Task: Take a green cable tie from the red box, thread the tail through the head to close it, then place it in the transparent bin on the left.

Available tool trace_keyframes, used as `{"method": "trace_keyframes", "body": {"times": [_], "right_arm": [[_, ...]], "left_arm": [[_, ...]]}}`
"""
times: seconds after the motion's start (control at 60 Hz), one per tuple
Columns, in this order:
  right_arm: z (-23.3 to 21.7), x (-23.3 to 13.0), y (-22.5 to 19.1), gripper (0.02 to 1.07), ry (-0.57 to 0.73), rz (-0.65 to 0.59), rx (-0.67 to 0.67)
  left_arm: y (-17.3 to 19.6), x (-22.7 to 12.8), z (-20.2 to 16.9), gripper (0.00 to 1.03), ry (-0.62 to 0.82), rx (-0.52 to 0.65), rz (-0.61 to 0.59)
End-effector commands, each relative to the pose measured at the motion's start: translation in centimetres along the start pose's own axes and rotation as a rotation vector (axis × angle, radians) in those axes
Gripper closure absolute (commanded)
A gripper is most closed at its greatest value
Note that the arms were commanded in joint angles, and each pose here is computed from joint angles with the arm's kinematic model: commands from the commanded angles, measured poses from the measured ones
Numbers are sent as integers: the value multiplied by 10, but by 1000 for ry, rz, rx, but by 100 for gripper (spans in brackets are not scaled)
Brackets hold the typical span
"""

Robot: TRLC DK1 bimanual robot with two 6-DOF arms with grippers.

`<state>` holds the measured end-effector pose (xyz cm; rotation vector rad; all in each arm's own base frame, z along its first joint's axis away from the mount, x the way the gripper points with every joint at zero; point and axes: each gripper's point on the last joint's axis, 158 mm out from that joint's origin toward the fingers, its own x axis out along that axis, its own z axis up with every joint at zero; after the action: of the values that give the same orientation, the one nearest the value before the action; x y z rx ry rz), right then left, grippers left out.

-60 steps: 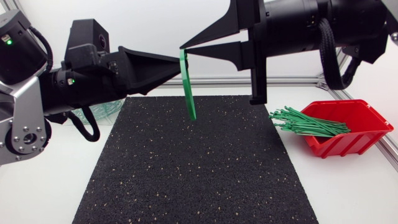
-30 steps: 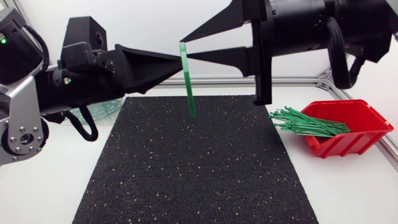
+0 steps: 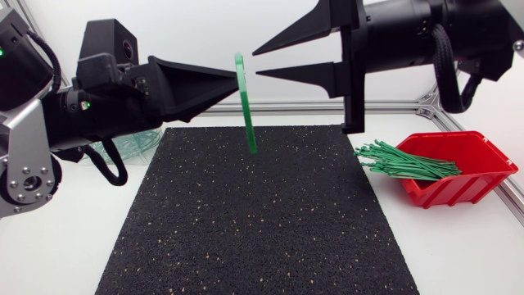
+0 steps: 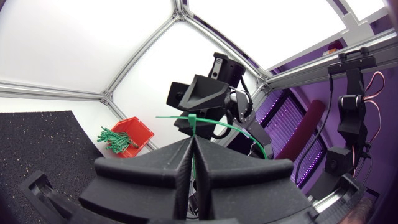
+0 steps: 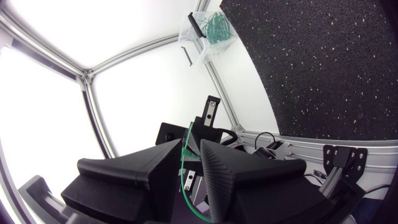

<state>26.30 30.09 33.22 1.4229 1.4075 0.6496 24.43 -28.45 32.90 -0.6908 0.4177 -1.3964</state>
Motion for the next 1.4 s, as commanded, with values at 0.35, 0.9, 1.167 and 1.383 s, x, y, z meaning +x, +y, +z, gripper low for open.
{"method": "trace_keyframes", "body": {"times": [0.35,0.9,1.167,1.383], "right_arm": [[-4,14,13,78,20,15,-10],[-5,18,15,98,1,20,-22],[-1,18,14,101,-13,18,-28],[7,21,11,101,-23,9,-20]], "left_arm": [[-6,-3,0,100,-6,10,-12],[-7,-4,0,100,-7,13,-12],[-7,-4,1,100,-8,14,-12],[-8,-4,1,100,-7,17,-16]]}}
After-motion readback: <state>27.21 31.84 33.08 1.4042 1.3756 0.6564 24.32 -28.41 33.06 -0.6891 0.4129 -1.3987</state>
